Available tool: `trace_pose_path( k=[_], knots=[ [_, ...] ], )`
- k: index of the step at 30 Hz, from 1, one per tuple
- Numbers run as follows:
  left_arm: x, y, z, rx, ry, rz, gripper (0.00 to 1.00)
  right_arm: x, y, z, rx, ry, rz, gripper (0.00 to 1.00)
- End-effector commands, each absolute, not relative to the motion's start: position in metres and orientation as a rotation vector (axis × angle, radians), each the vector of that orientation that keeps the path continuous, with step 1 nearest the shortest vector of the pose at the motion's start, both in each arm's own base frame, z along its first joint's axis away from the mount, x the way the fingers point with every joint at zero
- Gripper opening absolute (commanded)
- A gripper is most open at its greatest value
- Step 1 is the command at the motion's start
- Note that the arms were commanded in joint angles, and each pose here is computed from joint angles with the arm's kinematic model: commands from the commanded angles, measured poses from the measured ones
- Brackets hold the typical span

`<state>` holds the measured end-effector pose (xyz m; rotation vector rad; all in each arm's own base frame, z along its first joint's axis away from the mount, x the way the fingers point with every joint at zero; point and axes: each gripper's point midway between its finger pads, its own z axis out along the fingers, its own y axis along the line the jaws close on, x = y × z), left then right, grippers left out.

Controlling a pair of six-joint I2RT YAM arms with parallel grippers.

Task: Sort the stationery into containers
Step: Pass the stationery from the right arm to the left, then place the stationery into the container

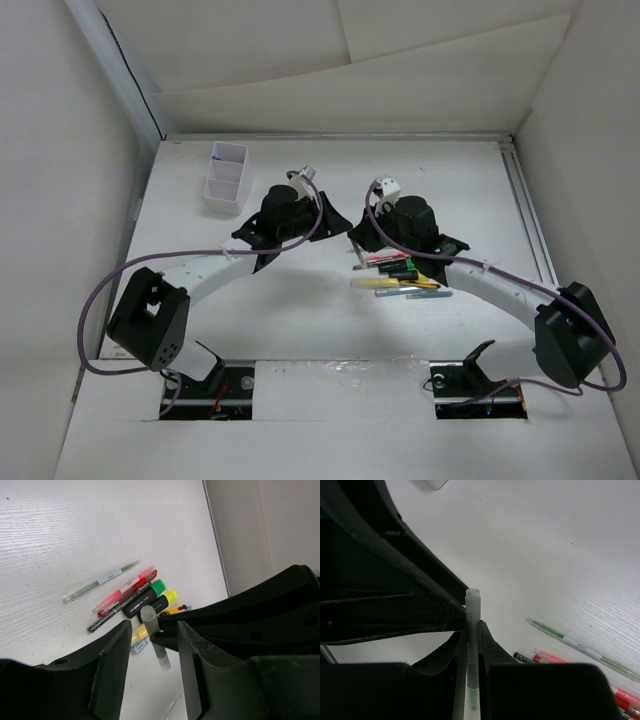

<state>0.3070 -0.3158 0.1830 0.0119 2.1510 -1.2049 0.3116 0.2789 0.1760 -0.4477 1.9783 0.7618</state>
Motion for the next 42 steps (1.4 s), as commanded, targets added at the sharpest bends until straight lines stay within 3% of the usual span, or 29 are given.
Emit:
trace_pose_path(
  k=[1, 7, 16, 19, 21, 25, 26, 32, 37, 42],
  knots=[
    [0.320, -0.324, 0.202, 0.027, 2.090, -1.218, 0.37, 0.310, 0.294, 0.200, -0.497, 1.895, 0.814, 0.00],
    [0.328, -0.324, 0.192, -0.002, 2.106, -1.180, 0.32, 0.304, 0.299, 0.200, -0.521, 1.893, 0.838, 0.00],
    [0.330, -0.324, 0.193, -0.017, 2.098, -1.181, 0.02, 0.307, 0.297, 0.200, -0.507, 1.894, 0.821, 0.00],
    [0.329, -0.320, 0.196, -0.024, 2.086, -1.174, 0.00, 0.307, 0.298, 0.196, -0.509, 1.905, 0.819, 0.00],
    [0.331, -0.320, 0.199, -0.032, 2.083, -1.164, 0.00, 0.307, 0.298, 0.196, -0.509, 1.905, 0.819, 0.03],
    [0.336, -0.309, 0.204, -0.060, 2.063, -1.094, 0.00, 0.308, 0.298, 0.204, -0.506, 1.885, 0.824, 0.24],
    [0.339, -0.308, 0.206, -0.073, 2.060, -1.077, 0.00, 0.306, 0.297, 0.212, -0.494, 1.870, 0.835, 0.34],
    [0.389, -0.256, 0.219, -0.260, 1.986, -0.917, 0.00, 0.304, 0.275, 0.247, -0.372, 1.787, 0.794, 0.55],
    [0.441, -0.188, 0.247, -0.482, 1.866, -0.690, 0.00, 0.321, 0.232, 0.243, -0.142, 1.791, 0.648, 0.56],
    [0.503, -0.106, 0.275, -0.677, 1.741, -0.510, 0.00, 0.324, 0.229, 0.225, -0.089, 1.840, 0.643, 0.56]
  ],
)
